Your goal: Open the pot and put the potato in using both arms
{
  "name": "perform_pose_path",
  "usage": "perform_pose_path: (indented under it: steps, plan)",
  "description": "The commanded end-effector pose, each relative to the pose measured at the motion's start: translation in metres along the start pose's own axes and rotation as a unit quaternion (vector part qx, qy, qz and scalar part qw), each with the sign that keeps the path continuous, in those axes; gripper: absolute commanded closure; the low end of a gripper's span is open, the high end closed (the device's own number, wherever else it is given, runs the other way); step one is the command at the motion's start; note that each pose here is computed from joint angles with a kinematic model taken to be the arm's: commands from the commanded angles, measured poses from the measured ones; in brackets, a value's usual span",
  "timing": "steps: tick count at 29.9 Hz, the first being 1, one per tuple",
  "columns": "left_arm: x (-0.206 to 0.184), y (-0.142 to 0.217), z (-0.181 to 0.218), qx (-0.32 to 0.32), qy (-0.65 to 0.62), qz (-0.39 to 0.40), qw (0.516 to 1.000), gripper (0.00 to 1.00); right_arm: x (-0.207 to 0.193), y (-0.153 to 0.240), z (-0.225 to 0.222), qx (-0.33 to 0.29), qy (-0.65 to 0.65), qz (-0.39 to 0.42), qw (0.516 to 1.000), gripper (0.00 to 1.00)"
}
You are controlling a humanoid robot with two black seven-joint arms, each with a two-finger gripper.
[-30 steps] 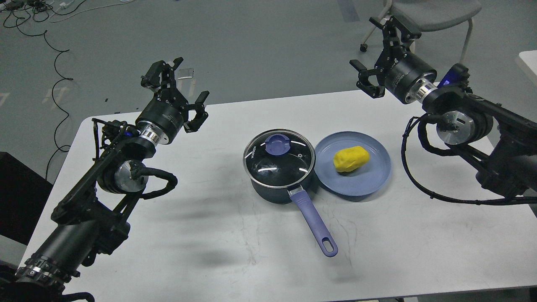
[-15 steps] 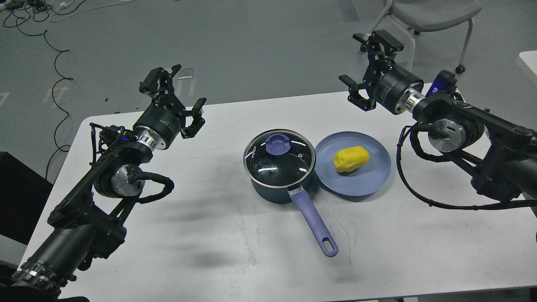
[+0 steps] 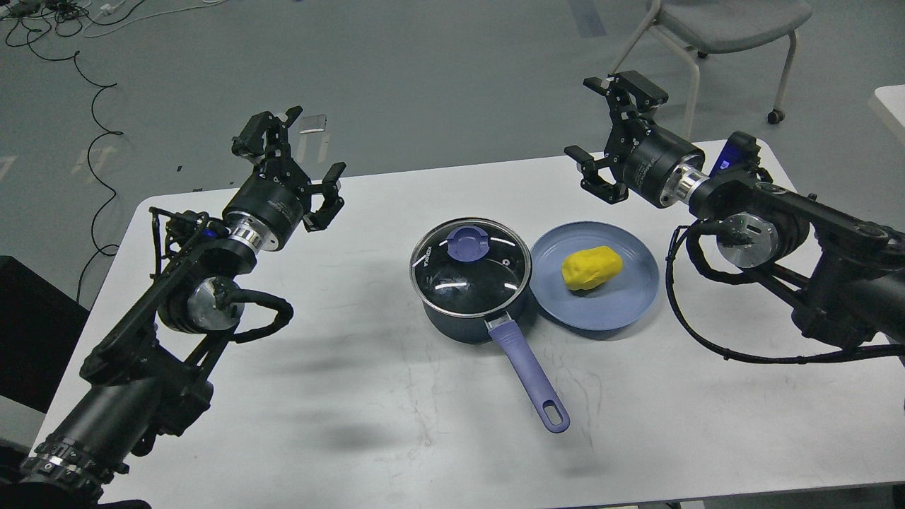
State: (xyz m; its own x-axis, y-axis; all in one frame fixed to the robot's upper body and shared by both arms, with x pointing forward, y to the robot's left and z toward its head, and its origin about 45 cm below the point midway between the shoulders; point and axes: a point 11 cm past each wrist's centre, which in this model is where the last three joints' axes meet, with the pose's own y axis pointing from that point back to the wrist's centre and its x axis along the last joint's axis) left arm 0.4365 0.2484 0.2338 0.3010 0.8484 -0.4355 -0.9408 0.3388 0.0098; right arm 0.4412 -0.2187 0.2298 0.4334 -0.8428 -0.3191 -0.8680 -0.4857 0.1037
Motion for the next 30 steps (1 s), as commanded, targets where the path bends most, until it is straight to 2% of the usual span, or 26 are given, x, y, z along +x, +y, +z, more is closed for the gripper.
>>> perform_pose_path:
  steps: [1,4,6,8,9,11,17,19,24,30]
  plan:
    - [-0.001,-0.001,0.000,0.000,-0.004,-0.001,1.000,0.02,0.001,0.000,-0.001,0.001,0.000,0.001,1.000,0.00]
    - [-0.004,-0.002,0.005,-0.001,-0.023,-0.011,1.000,0.02,0.003,0.001,0.000,0.001,0.000,0.003,1.000,0.00]
    - [-0.019,0.001,0.016,-0.004,-0.097,-0.044,0.994,0.02,0.004,0.001,-0.001,0.001,0.001,0.005,1.000,0.00]
    - [-0.031,0.004,0.024,-0.008,-0.239,-0.067,0.969,0.02,0.010,0.004,-0.005,0.005,0.002,0.013,1.000,0.00]
    - [-0.031,0.004,0.024,-0.008,-0.239,-0.067,0.969,0.02,0.010,0.004,-0.005,0.005,0.002,0.013,1.000,0.00]
    - [-0.043,0.006,0.019,-0.007,-0.350,-0.092,0.932,0.02,0.018,0.008,-0.007,0.006,0.004,0.022,1.000,0.00]
    - [-0.069,0.014,0.009,-0.014,-0.501,-0.148,0.853,0.02,0.042,0.021,-0.020,0.017,0.013,0.050,0.999,0.00]
    - [-0.084,0.022,-0.001,-0.030,-0.594,-0.194,0.780,0.02,0.056,0.029,-0.022,0.022,0.009,0.070,0.997,0.00]
    - [-0.102,0.025,-0.030,-0.039,-0.712,-0.243,0.657,0.02,0.075,0.044,-0.012,0.016,0.002,0.097,0.995,0.00]
    - [-0.100,0.024,-0.049,-0.056,-0.820,-0.252,0.511,0.02,0.092,0.061,-0.008,0.013,0.008,0.120,0.993,0.00]
